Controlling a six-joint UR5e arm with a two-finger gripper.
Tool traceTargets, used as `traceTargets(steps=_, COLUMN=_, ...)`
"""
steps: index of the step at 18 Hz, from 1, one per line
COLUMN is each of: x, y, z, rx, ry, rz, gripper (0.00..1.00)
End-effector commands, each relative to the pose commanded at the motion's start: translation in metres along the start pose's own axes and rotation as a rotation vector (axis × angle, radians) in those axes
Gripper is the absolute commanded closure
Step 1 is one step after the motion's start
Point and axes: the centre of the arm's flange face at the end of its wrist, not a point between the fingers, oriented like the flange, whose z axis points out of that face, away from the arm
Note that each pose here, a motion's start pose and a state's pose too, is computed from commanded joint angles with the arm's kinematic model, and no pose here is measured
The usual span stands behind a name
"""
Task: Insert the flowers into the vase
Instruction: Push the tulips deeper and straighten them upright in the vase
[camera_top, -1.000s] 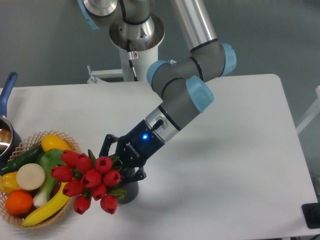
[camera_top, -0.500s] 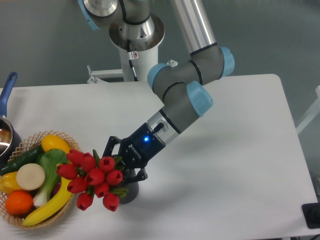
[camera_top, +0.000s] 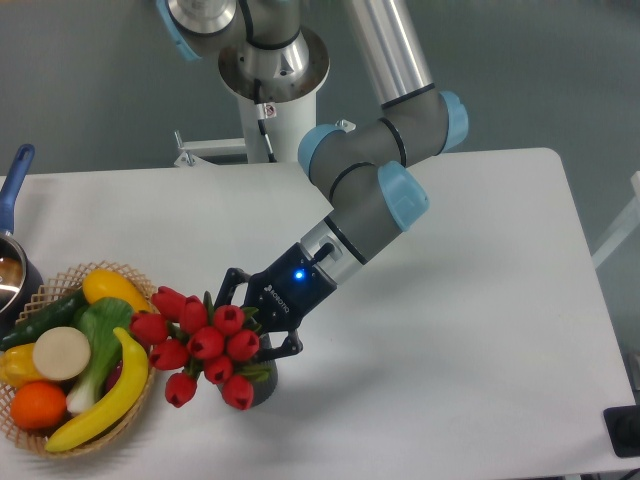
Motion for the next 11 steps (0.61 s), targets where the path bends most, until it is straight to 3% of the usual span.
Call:
traceTargets(steps=5, x=-0.001, y=0.003, z=-0.004, rx=0.030, ry=0.010, rz=0.009, gripper=0.31)
traceTargets(steps=7, x=-0.002, y=0.006, z=-0.008, rx=0.040, ry=0.009, rz=0.026, gripper=0.11)
traceTargets(steps=11, x=0.002, y=0.014, z=-0.006, rx=0.057, ry=0.025, rz=0.030, gripper=0.08)
